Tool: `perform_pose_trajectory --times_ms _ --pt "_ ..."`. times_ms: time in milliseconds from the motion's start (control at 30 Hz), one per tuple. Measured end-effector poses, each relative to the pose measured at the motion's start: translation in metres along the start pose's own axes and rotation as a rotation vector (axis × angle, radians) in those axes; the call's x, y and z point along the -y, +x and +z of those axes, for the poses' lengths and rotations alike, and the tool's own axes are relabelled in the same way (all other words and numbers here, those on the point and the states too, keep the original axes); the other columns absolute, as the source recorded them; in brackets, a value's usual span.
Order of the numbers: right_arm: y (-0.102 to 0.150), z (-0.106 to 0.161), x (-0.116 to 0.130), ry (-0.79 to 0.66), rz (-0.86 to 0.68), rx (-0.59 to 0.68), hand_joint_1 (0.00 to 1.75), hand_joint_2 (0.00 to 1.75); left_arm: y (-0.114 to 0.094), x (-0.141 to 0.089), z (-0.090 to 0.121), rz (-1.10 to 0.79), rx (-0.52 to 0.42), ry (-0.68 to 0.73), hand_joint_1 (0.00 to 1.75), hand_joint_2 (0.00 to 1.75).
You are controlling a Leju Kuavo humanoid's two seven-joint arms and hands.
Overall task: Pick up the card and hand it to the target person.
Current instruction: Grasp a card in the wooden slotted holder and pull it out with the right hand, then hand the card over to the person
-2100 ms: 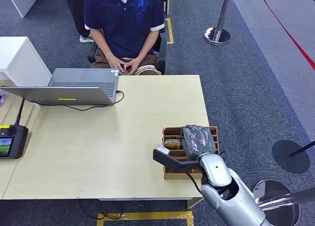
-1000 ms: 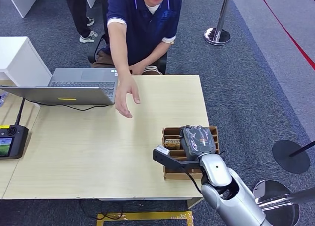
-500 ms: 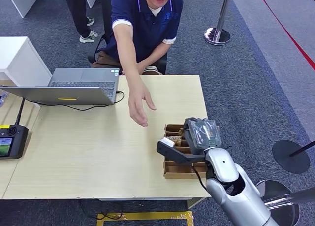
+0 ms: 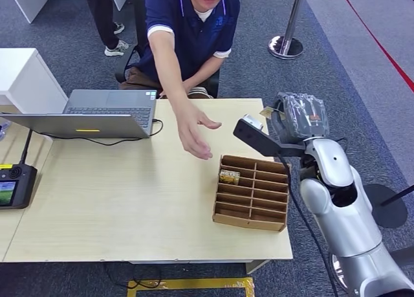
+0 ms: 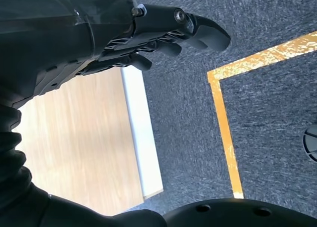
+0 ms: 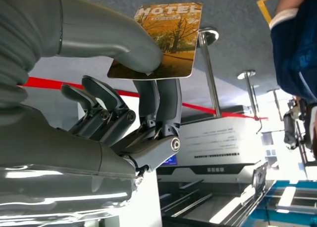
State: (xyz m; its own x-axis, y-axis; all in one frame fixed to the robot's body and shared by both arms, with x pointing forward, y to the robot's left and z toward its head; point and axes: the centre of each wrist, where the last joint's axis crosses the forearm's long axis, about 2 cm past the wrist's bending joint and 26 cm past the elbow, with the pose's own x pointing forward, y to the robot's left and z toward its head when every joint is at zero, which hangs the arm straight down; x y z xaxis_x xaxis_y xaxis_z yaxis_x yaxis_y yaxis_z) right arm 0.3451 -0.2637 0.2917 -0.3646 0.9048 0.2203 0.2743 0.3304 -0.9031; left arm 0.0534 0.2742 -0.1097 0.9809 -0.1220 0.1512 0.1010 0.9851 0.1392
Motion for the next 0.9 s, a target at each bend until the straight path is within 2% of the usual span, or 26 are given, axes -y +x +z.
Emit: perform_pose_trajectory --times_ms 267,467,667,900 --pt "-0.010 -0.011 0.007 0.020 -0.056 -0.007 1.68 1.75 0.000 0.000 0.000 -0.011 0.005 -0.010 0.00 1.75" --pt "-0.026 -0.014 -0.004 0.181 -0.392 0.176 1.68 1.75 0.000 0.000 0.000 -0.024 0.009 -0.021 0.00 1.75" --pt "-0.042 -0.016 -0.022 0.215 -0.652 0.236 1.68 1.75 0.000 -0.001 0.000 -0.039 0.013 -0.026 0.00 1.75" --pt "-0.040 -0.017 -0.037 0.211 -0.770 0.225 1.68 1.75 0.001 -0.002 0.000 -0.045 0.009 -0.025 0.00 1.75"
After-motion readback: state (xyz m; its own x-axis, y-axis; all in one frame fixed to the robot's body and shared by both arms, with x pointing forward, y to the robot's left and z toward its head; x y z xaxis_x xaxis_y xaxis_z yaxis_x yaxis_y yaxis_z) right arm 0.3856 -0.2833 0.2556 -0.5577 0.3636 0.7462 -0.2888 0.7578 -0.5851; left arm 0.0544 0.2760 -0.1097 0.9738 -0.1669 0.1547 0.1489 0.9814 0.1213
